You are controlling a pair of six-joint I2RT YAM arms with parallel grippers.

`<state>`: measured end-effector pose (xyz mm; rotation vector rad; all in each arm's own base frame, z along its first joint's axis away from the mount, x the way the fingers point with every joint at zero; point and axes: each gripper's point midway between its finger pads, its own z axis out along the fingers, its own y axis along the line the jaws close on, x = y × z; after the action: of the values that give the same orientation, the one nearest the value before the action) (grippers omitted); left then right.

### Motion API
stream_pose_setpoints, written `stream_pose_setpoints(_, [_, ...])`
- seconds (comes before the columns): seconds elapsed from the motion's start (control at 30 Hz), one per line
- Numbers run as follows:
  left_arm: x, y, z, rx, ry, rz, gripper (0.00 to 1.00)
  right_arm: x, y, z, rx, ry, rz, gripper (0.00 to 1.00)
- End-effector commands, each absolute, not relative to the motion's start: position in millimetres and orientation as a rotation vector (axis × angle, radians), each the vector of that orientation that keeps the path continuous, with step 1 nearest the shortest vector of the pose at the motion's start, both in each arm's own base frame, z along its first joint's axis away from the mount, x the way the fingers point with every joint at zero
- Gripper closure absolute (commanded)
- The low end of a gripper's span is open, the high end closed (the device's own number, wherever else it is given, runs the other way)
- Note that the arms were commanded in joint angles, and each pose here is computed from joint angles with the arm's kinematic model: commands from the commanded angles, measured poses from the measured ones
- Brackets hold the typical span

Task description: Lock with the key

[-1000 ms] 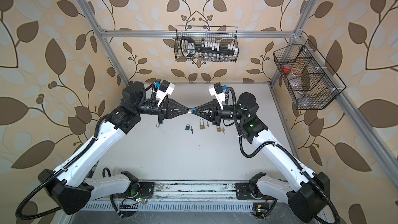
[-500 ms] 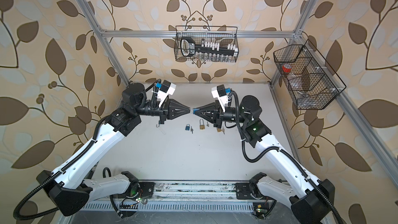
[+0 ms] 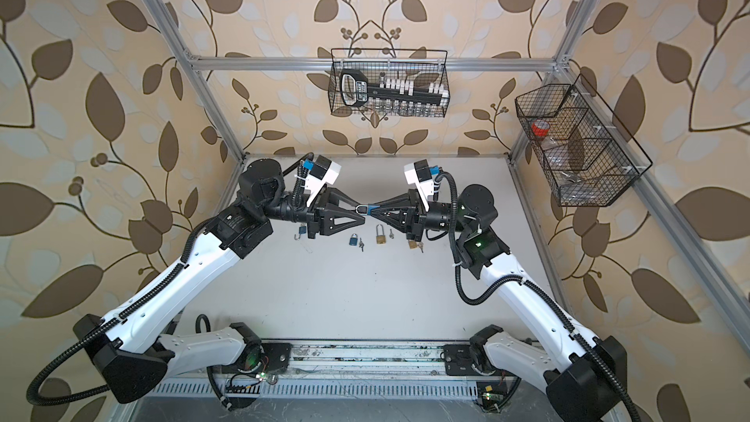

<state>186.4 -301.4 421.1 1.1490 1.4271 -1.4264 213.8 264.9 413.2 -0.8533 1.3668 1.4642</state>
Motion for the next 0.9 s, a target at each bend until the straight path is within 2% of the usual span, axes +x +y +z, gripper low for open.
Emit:
stream_pose_setpoints(0.0, [183.9, -297.2, 435.5, 1.13, 1.361, -1.37, 0.67, 209.9, 261.5, 418.7, -0.863, 1.344, 1.436, 1.0])
stream_pose_setpoints(0.23, [199.1, -292.9, 429.6, 1.05, 1.42, -1.277, 0.67, 206.1, 258.9, 422.2, -0.872, 1.326, 1.414, 1.0])
stream_pose_setpoints(0.4, [200.6, -293.1, 427.6, 1.045, 1.427, -1.275, 0.78, 204.9, 258.9, 421.7, -0.877, 1.326, 1.415, 1.0])
stream_pose_setpoints(0.53, [196.9, -293.9, 428.9, 1.066, 1.412, -1.292, 0.78, 206.8, 259.4, 418.7, -0.871, 1.338, 1.414, 1.0])
stream_pose_setpoints(0.7, [193.8, -294.5, 428.5, 1.084, 1.402, -1.306, 0.93, 208.7, 259.9, 416.3, -0.868, 1.345, 1.409, 1.0])
stream_pose_setpoints(0.73, [193.1, -294.4, 429.3, 1.085, 1.399, -1.306, 0.99, 208.7, 259.9, 416.5, -0.868, 1.346, 1.409, 1.0])
stream_pose_setpoints(0.87, [191.1, -294.6, 428.3, 1.097, 1.398, -1.316, 1.0, 210.7, 260.9, 414.1, -0.87, 1.357, 1.405, 1.0])
